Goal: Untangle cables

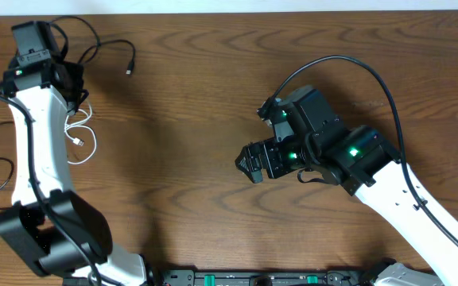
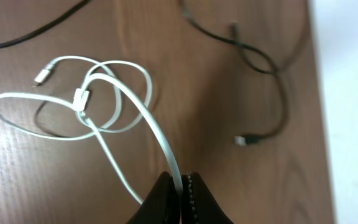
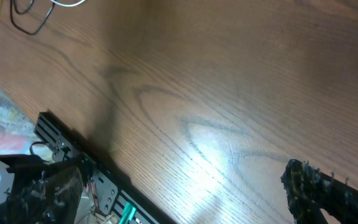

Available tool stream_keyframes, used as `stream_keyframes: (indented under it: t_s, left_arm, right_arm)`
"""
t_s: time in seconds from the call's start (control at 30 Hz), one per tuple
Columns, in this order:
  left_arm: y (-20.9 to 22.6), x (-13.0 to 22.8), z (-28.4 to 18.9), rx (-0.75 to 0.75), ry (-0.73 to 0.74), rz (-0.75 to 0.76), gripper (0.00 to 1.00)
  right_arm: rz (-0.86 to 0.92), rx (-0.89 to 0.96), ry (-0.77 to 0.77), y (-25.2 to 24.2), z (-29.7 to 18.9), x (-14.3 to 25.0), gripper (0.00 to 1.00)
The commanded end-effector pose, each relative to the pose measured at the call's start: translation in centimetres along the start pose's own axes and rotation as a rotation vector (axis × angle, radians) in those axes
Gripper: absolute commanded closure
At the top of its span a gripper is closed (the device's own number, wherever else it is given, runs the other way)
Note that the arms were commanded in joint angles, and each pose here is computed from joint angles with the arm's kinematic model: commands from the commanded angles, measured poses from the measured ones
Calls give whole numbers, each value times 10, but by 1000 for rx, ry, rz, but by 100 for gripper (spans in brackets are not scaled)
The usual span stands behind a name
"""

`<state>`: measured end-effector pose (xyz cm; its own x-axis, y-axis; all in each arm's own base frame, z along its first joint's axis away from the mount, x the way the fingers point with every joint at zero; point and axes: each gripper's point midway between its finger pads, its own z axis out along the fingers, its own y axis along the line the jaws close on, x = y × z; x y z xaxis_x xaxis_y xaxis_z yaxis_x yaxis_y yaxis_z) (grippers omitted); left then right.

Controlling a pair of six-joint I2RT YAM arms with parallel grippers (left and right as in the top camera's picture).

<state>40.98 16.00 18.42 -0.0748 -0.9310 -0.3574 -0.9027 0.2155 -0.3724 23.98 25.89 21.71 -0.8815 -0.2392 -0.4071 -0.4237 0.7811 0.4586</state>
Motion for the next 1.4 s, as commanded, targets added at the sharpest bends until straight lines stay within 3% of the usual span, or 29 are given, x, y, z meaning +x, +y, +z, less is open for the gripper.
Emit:
stream_keyframes:
  t_s: [0.0, 0.2, 0.53, 0.7, 0.77, 0.87, 0.97, 1.2, 1.37]
  left_arm:
    - [25, -10, 23, -93, 6, -15, 93]
    - [46, -8, 51, -177, 48, -27, 92]
    - [59, 38, 94, -229, 262, 20, 92]
    - [53, 58, 101, -183, 376, 36, 92]
    - [53, 59, 101, -182, 378, 36, 83]
    - [55, 56, 101, -188, 369, 39, 56]
    - [55, 53, 102, -179, 361, 97, 37]
    - [41, 43, 93, -135, 336, 127, 35]
    - [13, 20, 66, -25, 250, 127, 33]
  right_arm:
    - [-26, 0, -12, 4, -3, -3, 1]
    - [-30, -4, -23, 5, -3, -5, 1]
    - [-29, -3, -21, 4, -1, -6, 1]
    - [-26, 1, -4, 3, 5, -4, 1]
    - [-23, 4, 6, 2, 8, -4, 1]
    - [-8, 11, 24, -1, 14, -2, 1]
    - [20, 17, 48, -4, 22, -1, 1]
    - [45, 31, 102, -11, 38, 6, 1]
    - [51, 39, 120, -13, 43, 8, 1]
